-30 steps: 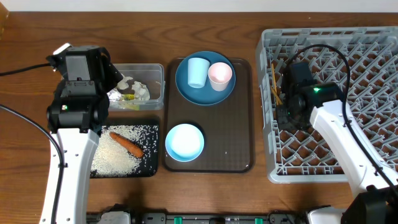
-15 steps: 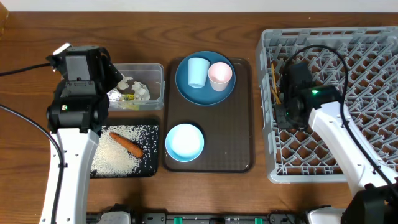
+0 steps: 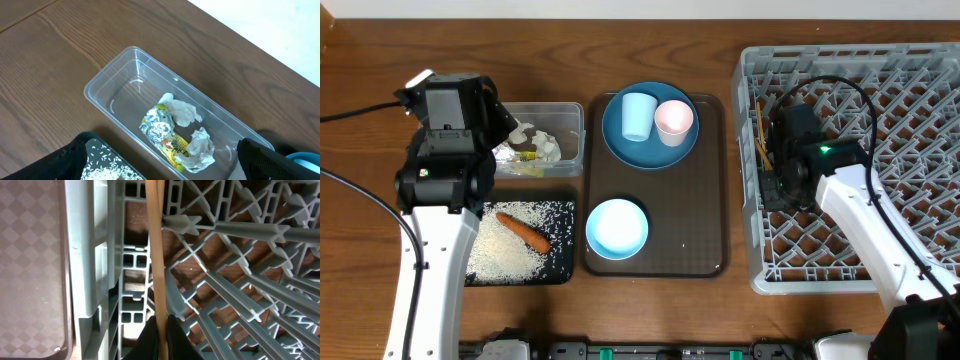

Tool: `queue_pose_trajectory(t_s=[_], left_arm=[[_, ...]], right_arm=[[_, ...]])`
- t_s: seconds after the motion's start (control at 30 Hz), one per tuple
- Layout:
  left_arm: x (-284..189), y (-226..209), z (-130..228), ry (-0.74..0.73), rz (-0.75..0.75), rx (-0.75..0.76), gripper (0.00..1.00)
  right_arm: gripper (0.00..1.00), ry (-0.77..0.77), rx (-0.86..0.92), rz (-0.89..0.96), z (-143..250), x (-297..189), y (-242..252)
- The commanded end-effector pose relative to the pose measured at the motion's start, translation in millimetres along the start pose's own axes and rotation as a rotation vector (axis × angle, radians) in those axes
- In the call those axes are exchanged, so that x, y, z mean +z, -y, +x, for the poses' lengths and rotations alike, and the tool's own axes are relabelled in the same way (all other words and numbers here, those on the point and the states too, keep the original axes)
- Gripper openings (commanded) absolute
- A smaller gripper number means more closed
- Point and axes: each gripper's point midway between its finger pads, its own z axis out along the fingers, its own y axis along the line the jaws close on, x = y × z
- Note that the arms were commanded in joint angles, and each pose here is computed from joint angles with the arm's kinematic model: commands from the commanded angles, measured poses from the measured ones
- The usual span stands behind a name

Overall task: Sort waste into correct bins and load items into the dishwasher rack
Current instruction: 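Lower the chopstick into the rack slot beside the first one, then open the right gripper and hold it above the rack edge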

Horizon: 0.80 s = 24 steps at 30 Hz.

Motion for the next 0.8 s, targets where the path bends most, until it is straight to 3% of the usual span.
queue_pose_trajectory(t_s=[0.0, 0.37, 0.77], left_arm=[[-3.7, -1.7, -7.9, 0.022, -0.009, 0.004, 0.98], [-3.7, -1.7, -7.9, 0.022, -0.009, 0.004, 0.98], [-3.7, -1.7, -8.0, 0.022, -0.009, 0.004, 0.98]], right_arm=[[0.01, -0.013, 0.016, 0.037, 2.1, -1.1, 8.9], [0.01, 0.011, 0.02, 0.034, -5.4, -41.3, 13.0], [0.01, 0.06, 0.043, 0.027, -13.6, -47.6, 12.8]])
